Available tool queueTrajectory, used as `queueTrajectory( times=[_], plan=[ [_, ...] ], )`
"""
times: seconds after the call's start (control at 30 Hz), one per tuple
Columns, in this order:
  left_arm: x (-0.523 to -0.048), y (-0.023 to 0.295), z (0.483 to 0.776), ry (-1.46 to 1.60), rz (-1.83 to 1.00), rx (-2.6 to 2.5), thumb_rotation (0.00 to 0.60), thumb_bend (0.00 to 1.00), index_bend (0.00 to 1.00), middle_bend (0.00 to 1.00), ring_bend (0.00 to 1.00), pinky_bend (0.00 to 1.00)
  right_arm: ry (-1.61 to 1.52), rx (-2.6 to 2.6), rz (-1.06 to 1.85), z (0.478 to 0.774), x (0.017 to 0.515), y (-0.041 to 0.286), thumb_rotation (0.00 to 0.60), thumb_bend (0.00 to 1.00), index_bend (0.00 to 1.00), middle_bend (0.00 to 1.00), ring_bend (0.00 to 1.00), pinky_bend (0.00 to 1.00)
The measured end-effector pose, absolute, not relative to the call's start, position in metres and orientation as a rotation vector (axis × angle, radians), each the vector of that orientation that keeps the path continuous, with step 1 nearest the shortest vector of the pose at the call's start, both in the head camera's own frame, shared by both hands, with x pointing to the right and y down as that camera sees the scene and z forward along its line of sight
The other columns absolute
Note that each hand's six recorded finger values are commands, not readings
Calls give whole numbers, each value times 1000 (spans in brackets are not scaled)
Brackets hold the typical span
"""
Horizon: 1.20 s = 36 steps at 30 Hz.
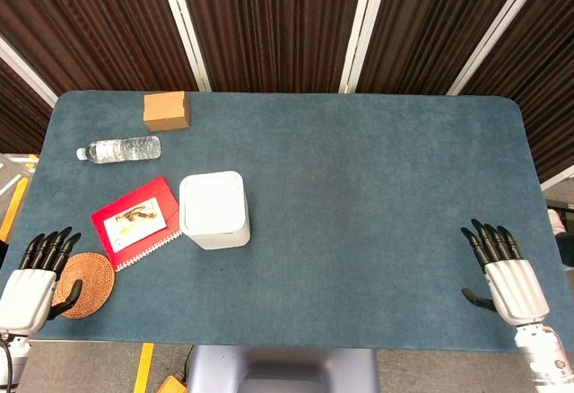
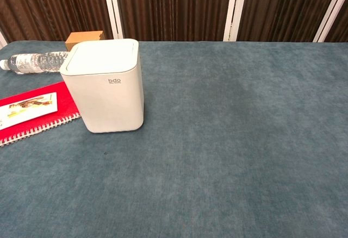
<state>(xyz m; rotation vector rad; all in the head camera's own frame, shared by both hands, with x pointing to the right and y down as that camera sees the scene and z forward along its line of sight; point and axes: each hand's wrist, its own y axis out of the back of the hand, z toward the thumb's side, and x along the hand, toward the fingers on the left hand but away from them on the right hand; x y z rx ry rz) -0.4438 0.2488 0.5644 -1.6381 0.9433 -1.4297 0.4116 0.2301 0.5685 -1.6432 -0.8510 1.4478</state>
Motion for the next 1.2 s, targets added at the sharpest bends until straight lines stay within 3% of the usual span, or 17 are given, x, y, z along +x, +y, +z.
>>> queueTrajectory(
  times=[0.07,0.1,0.13,0.2,0.23,0.27,0.3,0.37,0.43,0.5,0.9,1.2],
  plan=[
    [-443,249,565,948,-1429,-1637,600,456,0,0,0,56,-861,-1643,1433,566,411,230,600,241,0,0,0,0],
    [-442,248,566,952,-1422,-1636,600,456,0,14,9,117,-868,-1646,1419,565,410,230,600,241,0,0,0,0],
    [-440,248,566,957,-1413,-1638,600,456,0,74,65,250,-873,-1651,1409,564,409,230,600,241,0,0,0,0],
    [-434,245,567,988,-1380,-1647,600,456,0,310,292,585,-885,-1670,1380,560,406,231,600,241,0,0,0,0],
    [-431,243,568,1008,-1361,-1655,600,459,0,525,503,812,-894,-1679,1363,558,405,231,600,241,0,0,0,0],
    [-428,241,570,1029,-1342,-1667,600,464,0,677,650,933,-905,-1689,1345,555,404,231,600,241,0,0,0,0],
    [-421,238,572,1051,-1314,-1690,600,469,0,774,743,983,-924,-1699,1318,551,404,231,600,241,0,7,0,0],
    [-412,235,575,1061,-1283,-1734,600,473,0,918,888,1000,-955,-1703,1279,544,405,231,600,241,0,96,0,0],
    [-400,231,579,1055,-1270,-1799,600,473,0,983,966,1000,-985,-1700,1246,536,407,230,600,241,0,183,0,0],
    [-386,228,584,1035,-1275,-1875,600,474,0,999,995,1000,-1002,-1696,1246,532,412,230,600,241,0,186,0,0],
    [-311,198,603,851,-1436,-2016,600,474,0,1000,1000,1000,-938,-1729,1308,543,412,233,600,241,0,169,0,0],
    [-254,178,593,798,-1391,-2070,600,473,0,1000,1000,1000,-945,-1733,1328,543,414,231,600,241,0,167,0,0]
  ],
)
